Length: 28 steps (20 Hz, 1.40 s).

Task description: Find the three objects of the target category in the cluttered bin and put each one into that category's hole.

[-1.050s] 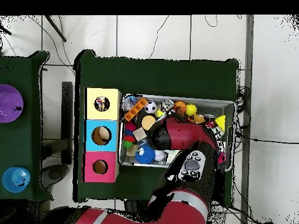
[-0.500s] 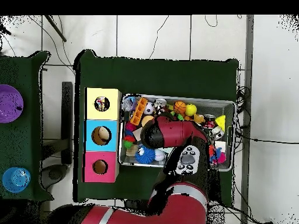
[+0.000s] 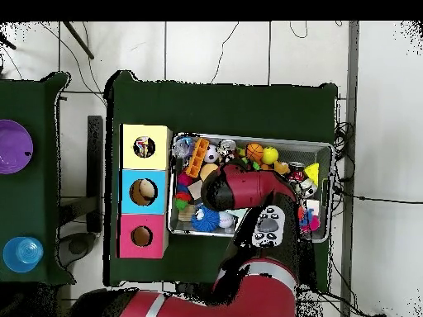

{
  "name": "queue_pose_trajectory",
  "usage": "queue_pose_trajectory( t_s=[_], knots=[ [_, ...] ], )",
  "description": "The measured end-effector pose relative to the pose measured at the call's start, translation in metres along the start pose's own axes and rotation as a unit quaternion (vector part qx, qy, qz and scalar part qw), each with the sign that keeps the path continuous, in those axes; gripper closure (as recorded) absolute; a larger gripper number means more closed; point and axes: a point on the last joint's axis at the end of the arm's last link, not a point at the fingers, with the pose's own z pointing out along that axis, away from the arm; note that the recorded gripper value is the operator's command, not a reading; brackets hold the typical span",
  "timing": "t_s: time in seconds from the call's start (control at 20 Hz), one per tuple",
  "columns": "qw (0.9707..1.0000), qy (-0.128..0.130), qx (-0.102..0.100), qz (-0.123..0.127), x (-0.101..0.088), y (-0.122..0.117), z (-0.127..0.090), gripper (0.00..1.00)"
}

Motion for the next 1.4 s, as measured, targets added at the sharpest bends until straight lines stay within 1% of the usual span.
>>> queue_pose_trajectory(
  t_s=[0.65,0.8,0.9,1.0,1.05,1.15,1.35,1.4],
  knots=[
    [1.0,-0.002,-0.001,-0.003,-0.001,0.001,-0.002,0.0],
    [0.9999,-0.008,0.001,-0.01,-0.002,0.003,-0.004,0.0],
    [0.9995,-0.021,0.006,-0.024,-0.005,0.008,-0.009,0.0],
    [0.999,-0.029,0.008,-0.032,-0.008,0.011,-0.011,0.0],
    [0.9981,-0.042,0.011,-0.044,-0.012,0.016,-0.015,0.0],
    [0.9971,-0.053,0.012,-0.053,-0.016,0.02,-0.019,0.0],
    [0.9942,-0.078,0.017,-0.072,-0.024,0.023,-0.026,0.0],
    [0.9931,-0.086,0.02,-0.076,-0.028,0.024,-0.029,0.0]
  ],
)
